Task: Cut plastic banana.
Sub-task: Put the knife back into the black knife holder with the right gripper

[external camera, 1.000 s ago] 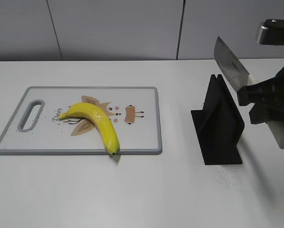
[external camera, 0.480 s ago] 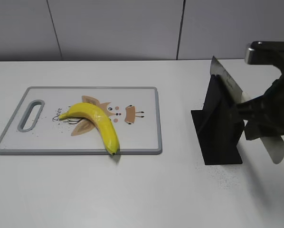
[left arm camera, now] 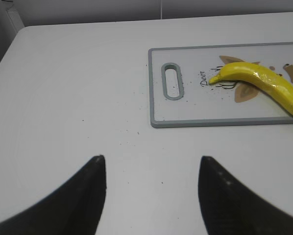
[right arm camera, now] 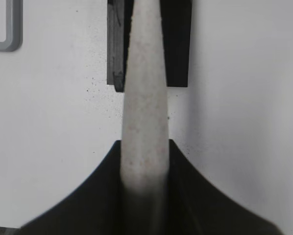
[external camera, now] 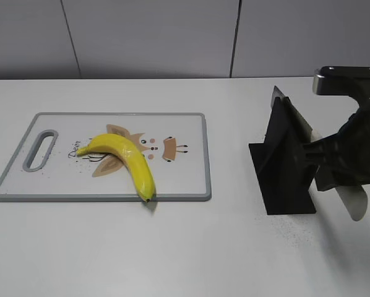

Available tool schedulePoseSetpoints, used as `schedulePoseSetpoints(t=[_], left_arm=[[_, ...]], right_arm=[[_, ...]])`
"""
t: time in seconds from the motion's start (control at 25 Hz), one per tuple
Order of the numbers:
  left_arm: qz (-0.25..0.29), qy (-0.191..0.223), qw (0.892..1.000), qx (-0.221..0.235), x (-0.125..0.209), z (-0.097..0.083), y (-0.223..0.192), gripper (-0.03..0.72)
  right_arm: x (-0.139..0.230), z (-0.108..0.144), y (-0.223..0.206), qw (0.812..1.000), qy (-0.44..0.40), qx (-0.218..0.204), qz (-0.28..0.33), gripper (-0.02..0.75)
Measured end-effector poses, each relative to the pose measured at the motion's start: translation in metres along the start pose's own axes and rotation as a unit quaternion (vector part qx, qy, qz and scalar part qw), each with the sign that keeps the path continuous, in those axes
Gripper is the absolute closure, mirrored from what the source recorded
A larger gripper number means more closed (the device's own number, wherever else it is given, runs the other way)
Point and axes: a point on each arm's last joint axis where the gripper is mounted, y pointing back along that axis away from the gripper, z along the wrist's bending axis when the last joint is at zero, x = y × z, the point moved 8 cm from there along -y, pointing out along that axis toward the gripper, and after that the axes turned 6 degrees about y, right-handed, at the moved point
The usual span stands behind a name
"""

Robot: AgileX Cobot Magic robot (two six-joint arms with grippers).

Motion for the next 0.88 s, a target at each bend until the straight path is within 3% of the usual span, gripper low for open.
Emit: schedulePoseSetpoints(t=[0.6,0.68,0.88], left_arm=[[0.0,0.0,1.0,0.0,0.0,0.0,0.0,0.168],[0.0,0.0,1.0,0.0,0.0,0.0,0.0,0.168],[0.0,0.0,1.0,0.0,0.0,0.0,0.0,0.168]], right_arm=[[-0.009,0.005,-0.016,1.0,-0.005,-0.008,-0.012,0.561],[-0.01,0.005,-0.016,1.0,-0.004,-0.008,-0.013,0.468],[-0.01,0.005,-0.016,1.0,-0.004,-0.009,-0.015,0.133]])
